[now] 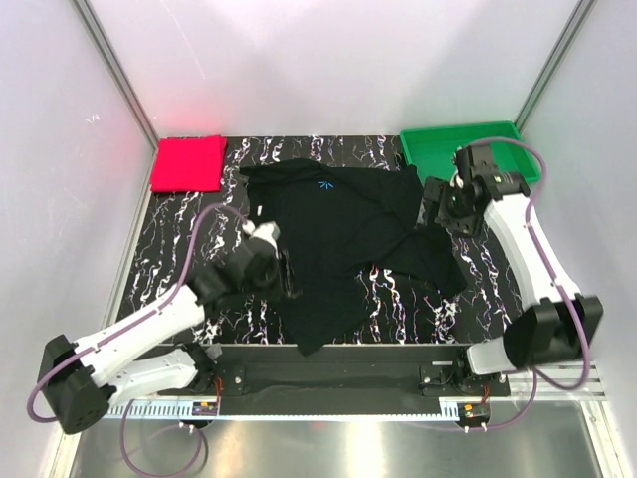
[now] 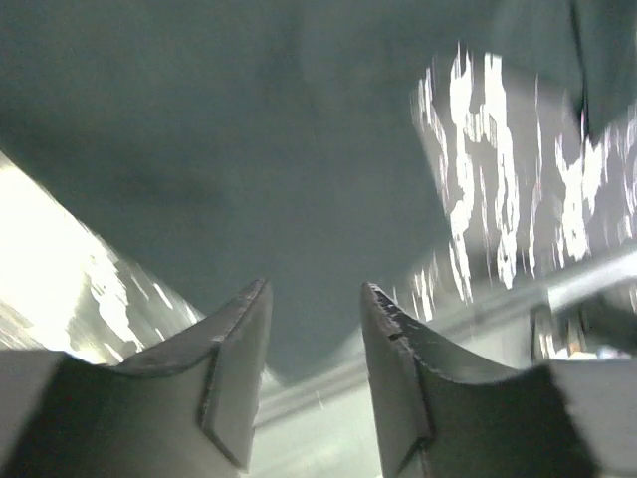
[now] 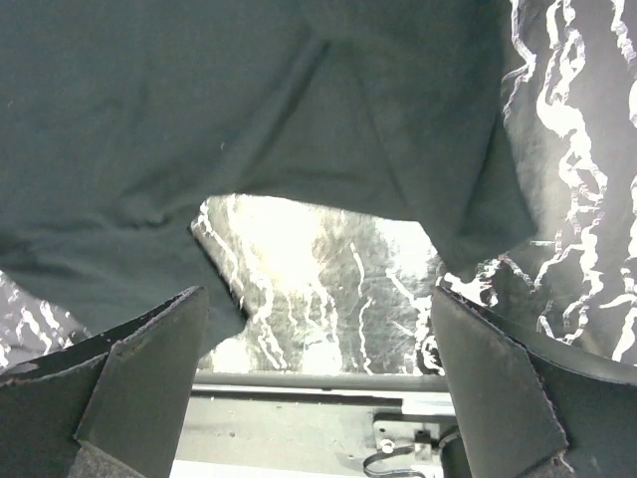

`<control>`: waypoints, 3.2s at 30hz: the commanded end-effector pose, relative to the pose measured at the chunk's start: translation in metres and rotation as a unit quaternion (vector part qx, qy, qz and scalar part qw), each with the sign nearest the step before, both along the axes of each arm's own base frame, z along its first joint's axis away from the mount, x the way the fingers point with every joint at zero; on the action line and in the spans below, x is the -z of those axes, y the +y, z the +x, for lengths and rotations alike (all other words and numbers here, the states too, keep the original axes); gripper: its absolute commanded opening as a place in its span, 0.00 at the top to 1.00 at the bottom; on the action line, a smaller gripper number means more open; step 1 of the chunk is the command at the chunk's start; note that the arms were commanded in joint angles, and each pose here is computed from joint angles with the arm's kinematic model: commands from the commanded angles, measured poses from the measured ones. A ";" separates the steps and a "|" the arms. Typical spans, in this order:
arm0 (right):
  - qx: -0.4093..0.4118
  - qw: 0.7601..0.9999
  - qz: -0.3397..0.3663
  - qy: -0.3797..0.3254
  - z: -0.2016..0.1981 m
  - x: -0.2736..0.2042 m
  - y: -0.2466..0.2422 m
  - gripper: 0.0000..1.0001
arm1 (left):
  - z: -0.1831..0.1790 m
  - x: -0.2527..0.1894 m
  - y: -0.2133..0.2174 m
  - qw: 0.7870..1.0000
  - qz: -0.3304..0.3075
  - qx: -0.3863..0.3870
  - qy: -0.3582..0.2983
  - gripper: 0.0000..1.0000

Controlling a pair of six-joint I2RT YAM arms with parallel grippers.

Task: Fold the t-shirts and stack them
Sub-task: Flatten the tshirt out

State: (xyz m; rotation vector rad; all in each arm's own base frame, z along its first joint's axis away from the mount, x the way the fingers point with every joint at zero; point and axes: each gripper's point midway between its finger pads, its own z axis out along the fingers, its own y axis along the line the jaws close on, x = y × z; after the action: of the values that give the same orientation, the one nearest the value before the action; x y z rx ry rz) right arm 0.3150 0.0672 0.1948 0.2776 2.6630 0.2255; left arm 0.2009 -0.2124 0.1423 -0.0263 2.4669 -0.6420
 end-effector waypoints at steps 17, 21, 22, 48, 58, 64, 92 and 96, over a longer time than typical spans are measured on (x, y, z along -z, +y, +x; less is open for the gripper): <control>-0.008 0.997 0.075 0.007 -0.065 0.027 0.015 0.00 | -0.096 0.080 -0.013 0.963 0.093 -0.135 0.216 0.45; -0.008 0.997 0.078 -0.001 -0.066 0.024 0.015 0.00 | -0.105 0.099 0.003 0.953 0.105 -0.167 0.231 0.44; -0.005 0.997 0.072 -0.002 -0.067 0.025 0.013 0.00 | -0.106 0.103 0.003 0.951 0.099 -0.176 0.236 0.44; -0.011 0.997 0.075 -0.012 -0.084 0.019 0.012 0.00 | -0.089 0.118 -0.011 0.956 0.094 -0.168 0.221 0.55; -0.001 0.998 0.069 -0.009 -0.084 0.021 0.009 0.00 | -0.085 0.137 -0.010 0.951 0.104 -0.165 0.239 0.71; 0.022 0.996 0.081 0.004 -0.082 0.031 0.012 0.02 | -0.069 0.122 0.021 0.948 0.066 -0.209 0.229 1.00; 0.109 0.964 -0.139 0.198 -0.056 0.167 -0.053 0.24 | -0.001 0.036 0.116 0.935 0.035 -0.341 0.093 1.00; 0.107 0.965 -0.120 0.209 -0.050 0.174 -0.046 0.47 | 0.003 0.033 0.123 0.931 0.031 -0.352 0.095 1.00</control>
State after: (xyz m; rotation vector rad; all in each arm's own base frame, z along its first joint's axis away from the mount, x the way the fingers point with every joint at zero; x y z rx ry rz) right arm 0.2494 0.0254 0.0186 0.5884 3.0364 -0.2293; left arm 0.1989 -0.0934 0.1017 -0.9591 2.4305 -0.2358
